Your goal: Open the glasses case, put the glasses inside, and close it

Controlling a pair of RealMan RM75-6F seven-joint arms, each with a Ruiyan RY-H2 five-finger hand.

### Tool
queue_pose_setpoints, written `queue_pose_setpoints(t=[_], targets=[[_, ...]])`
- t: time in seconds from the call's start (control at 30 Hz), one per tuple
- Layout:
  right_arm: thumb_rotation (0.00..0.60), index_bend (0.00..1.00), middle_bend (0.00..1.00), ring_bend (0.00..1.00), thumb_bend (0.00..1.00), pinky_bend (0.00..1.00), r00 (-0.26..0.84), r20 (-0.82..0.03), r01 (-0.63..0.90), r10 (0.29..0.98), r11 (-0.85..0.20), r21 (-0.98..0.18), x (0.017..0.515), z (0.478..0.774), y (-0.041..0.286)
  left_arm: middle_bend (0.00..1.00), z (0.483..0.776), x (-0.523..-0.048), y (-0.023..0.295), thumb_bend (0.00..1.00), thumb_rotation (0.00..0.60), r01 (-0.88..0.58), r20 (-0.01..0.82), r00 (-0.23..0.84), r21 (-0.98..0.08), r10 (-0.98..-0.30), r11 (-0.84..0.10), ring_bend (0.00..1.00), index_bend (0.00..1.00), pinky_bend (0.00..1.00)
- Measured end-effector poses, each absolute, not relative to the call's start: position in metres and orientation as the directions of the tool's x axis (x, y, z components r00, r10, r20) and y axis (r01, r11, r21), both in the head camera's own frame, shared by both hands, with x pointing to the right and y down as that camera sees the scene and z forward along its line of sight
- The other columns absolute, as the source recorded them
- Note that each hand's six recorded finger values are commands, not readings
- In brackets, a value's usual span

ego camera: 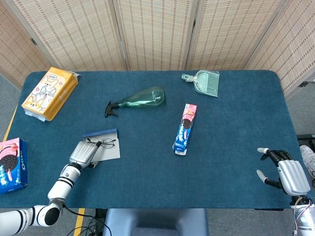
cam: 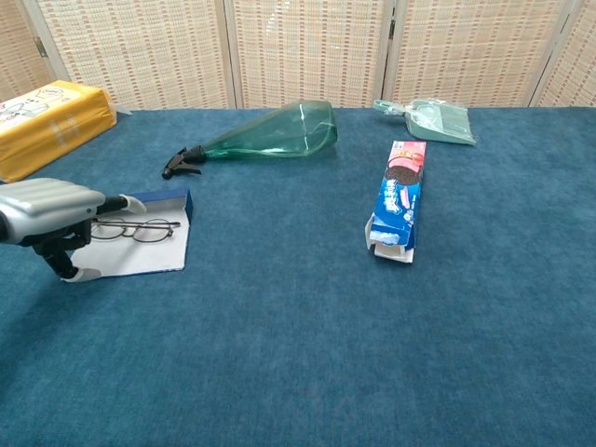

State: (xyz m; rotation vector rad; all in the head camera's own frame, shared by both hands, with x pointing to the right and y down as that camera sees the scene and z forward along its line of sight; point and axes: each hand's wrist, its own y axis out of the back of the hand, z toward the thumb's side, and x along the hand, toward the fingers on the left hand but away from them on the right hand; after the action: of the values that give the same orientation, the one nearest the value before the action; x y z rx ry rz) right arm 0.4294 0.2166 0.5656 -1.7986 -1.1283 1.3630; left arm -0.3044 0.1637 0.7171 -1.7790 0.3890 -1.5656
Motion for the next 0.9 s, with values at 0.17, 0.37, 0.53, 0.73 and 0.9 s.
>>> queue_pose_setpoints(t=[0.17, 0.37, 0.53, 0.73, 0.9], targets=[[0.6, 0.25, 0.43, 0.33, 0.29, 0.24, 0.109, -0.44, 0.266, 0.891, -0.453, -0.851, 0.429, 0.566, 0.216, 0.98, 0.713, -0.305, 0.148, 0.33, 0.6, 0.193, 0.687, 0.214, -0.727, -0.694, -0.659, 0.96, 0.14, 1.0], [0.6, 0.25, 0.43, 0.33, 0.29, 0.24, 0.113, -0.439, 0.267, 0.892, -0.452, -0.851, 0.428, 0.566, 0.216, 0.98, 0.721, -0.301, 0.137, 0.33, 0.6, 0.19, 0.668, 0.212, -0.744, -0.713, -0.641, 0.96, 0.14, 1.0], [0.6, 0.25, 0.43, 0.33, 0.29, 0.24, 0.109, -0.437, 0.267, 0.893, -0.45, -0.852, 0.429, 0.565, 0.216, 0.98, 0.735, -0.293, 0.13, 0.33, 0.6, 0.204, 0.67, 0.208, -0.742, -0.712, -0.639, 0.96, 0.13, 1.0], [0.6, 0.25, 0.43, 0.33, 0.29, 0.24, 0.098, -0.438, 0.266, 0.894, -0.447, -0.854, 0.433, 0.563, 0.218, 0.98, 0.746, -0.285, 0.12, 0.33, 0.6, 0.229, 0.662, 0.196, -0.748, -0.724, -0.622, 0.97, 0.13, 1.0], [0.6, 0.25, 0.43, 0.33, 0.29, 0.24, 0.095, -0.439, 0.268, 0.893, -0.448, -0.853, 0.434, 0.564, 0.219, 0.98, 0.753, -0.287, 0.111, 0.33, 0.6, 0.258, 0.661, 0.16, -0.745, -0.734, -0.615, 0.97, 0.13, 1.0]])
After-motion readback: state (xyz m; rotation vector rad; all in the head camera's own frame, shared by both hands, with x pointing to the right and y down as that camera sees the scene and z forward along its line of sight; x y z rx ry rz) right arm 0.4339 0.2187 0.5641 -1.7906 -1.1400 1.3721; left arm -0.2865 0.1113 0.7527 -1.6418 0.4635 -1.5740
